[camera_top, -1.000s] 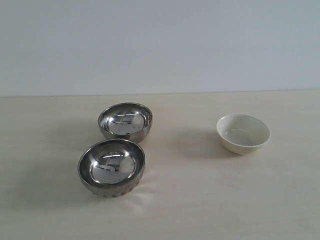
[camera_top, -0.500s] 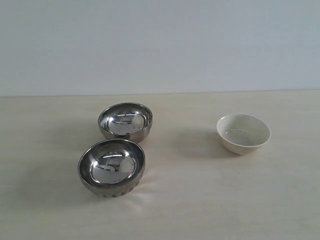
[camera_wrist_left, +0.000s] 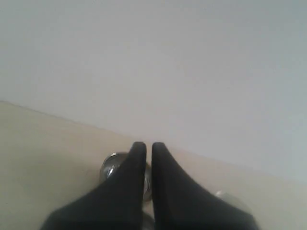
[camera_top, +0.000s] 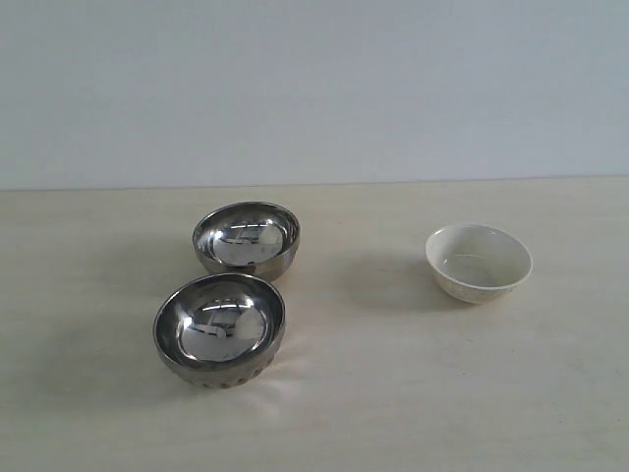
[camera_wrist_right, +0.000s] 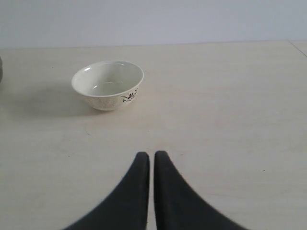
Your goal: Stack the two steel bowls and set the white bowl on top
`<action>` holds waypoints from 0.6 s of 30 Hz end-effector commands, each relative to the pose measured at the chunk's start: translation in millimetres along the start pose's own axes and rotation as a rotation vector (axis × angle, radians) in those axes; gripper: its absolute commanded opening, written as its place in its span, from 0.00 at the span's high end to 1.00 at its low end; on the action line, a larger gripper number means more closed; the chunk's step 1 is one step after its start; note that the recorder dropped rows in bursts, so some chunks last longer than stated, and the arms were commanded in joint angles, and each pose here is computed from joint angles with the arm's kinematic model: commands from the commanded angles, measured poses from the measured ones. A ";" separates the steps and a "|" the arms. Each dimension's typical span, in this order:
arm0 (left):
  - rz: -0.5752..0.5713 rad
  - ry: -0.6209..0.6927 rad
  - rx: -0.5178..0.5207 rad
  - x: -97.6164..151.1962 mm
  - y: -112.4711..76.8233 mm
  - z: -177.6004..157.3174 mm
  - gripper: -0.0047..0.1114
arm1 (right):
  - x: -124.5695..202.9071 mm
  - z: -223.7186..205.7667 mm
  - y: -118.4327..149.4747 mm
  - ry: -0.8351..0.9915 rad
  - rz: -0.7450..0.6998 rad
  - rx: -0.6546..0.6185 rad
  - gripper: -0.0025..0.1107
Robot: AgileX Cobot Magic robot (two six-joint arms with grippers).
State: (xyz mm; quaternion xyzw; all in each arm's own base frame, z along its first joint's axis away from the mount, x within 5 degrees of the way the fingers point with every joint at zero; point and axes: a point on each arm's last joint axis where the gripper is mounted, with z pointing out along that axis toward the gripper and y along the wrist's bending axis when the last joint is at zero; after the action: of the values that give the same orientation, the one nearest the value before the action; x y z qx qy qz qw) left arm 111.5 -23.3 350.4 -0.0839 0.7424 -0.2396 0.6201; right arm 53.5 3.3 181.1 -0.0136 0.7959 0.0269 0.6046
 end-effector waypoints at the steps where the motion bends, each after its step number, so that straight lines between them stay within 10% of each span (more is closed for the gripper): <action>1: 0.146 0.203 0.037 -18.8 -9.1 37.5 0.93 | -1.3 -0.4 -0.1 -0.017 -0.003 0.001 0.98; 12: 0.107 0.540 -0.035 -2.1 22.5 133.1 0.91 | -1.3 -0.4 -0.1 -0.017 -0.003 0.001 0.98; 18: 0.094 0.695 -0.096 28.8 48.7 165.7 0.59 | -1.3 -0.4 -0.1 -0.017 -0.003 0.001 0.98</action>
State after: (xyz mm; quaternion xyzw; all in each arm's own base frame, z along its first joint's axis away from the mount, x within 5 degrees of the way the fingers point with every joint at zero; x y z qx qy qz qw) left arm 263.1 -35.5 296.2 0.0084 0.9131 -0.1942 0.3585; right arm 53.5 3.3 181.1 -0.0136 0.7959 0.0269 0.6046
